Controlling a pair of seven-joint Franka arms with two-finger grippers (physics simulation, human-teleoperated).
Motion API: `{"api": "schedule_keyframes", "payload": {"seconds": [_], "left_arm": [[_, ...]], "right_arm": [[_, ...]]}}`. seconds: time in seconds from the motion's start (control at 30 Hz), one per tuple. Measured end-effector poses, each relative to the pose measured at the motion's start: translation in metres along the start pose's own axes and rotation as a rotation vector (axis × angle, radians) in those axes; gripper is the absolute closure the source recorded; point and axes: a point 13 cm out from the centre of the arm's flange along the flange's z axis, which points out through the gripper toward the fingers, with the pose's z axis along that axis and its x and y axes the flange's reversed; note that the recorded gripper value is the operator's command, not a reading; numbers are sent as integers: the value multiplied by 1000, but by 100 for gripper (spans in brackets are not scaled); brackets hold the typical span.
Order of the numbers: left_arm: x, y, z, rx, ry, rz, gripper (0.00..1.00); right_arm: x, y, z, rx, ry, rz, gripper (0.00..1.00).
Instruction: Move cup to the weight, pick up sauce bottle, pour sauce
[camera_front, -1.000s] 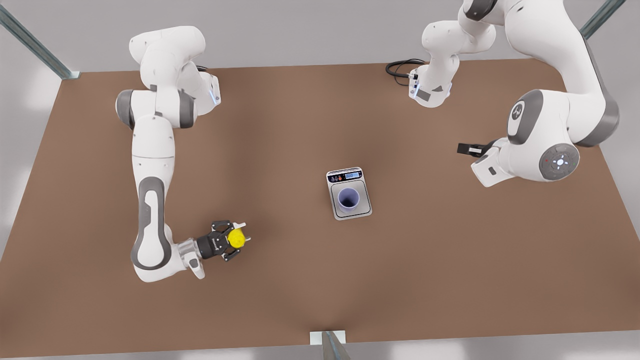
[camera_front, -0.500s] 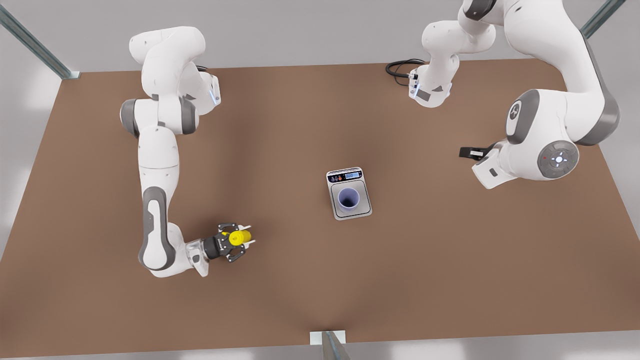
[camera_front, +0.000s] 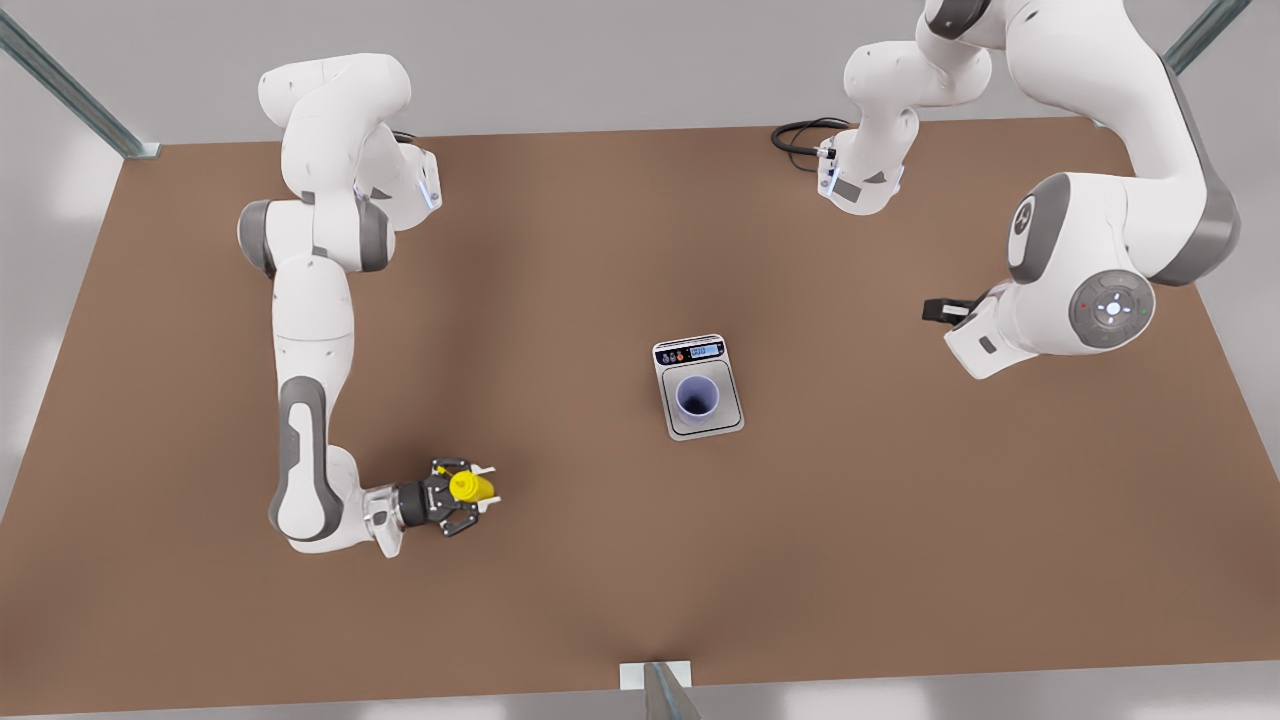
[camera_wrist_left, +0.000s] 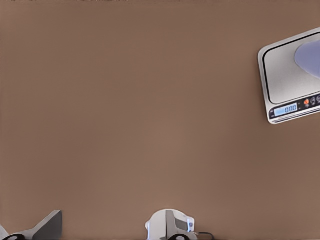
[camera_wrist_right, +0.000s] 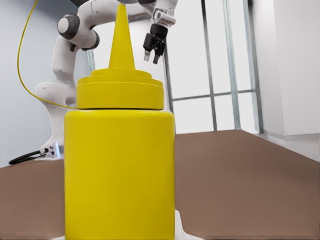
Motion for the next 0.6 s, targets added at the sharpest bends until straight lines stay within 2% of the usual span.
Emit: {"api": "schedule_keyframes", "payload": {"seconds": [0.37,0.4,0.43,0.47,0.6], "left_arm": [[-3,-6,-3,-43,-12,16,0],[-3,-6,-3,-44,-13,16,0],[-3,-6,-3,-45,-13,17,0],[-3,-9,-3,-47,-14,21,0],[-3,-12,-4,-49,-15,22,0]], "right_arm": [[19,-2,2,20,10,-39,40],[19,-2,3,20,9,-42,35],[20,-1,4,19,7,-44,22],[20,-1,4,19,6,-47,0],[20,-1,0,25,3,-57,0]]}}
